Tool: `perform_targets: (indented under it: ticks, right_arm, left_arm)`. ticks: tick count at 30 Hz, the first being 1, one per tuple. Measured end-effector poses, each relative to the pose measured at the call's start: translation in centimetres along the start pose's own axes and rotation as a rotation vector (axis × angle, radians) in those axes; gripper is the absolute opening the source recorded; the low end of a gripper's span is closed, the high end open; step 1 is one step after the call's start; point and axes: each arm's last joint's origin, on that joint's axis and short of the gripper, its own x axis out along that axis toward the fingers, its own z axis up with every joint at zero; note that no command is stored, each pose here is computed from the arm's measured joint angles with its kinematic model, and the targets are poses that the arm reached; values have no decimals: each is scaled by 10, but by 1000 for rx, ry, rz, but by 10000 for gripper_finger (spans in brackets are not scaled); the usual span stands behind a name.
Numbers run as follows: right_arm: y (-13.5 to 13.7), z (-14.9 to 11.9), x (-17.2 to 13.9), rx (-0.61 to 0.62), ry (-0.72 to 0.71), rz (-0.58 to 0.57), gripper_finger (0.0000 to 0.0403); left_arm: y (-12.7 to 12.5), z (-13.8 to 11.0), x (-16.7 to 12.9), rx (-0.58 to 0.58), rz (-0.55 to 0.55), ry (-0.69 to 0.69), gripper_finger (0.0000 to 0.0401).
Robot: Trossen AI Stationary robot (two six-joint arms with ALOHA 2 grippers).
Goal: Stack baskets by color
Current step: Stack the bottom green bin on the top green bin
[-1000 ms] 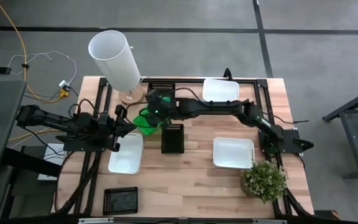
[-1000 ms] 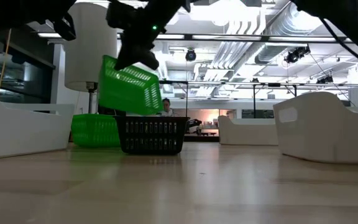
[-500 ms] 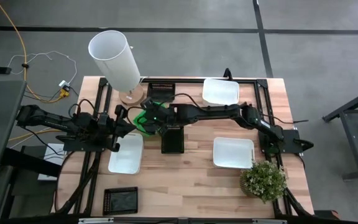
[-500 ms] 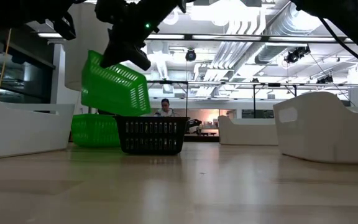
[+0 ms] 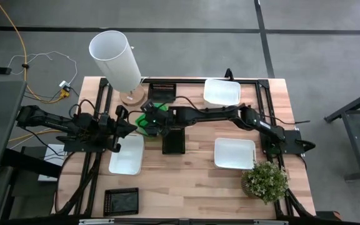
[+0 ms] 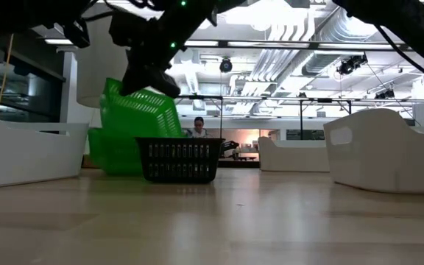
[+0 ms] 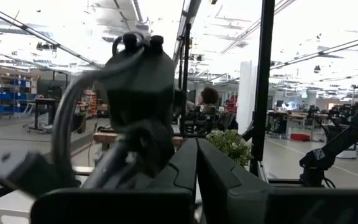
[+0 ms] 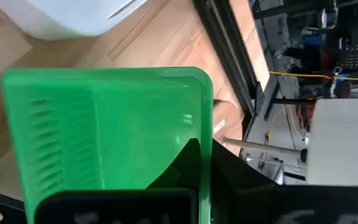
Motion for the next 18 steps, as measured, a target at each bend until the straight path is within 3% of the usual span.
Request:
perform_targets:
  ticks: [11,18]
  right_arm:
    - [0,-1,2,-8,75,-46,23]
    - [-8,-1,-8,55,79,-16,103]
  left_arm:
    - [0,-1,0,-11,-3,14,0]
    - [0,-2,0,-12,-3,16,0]
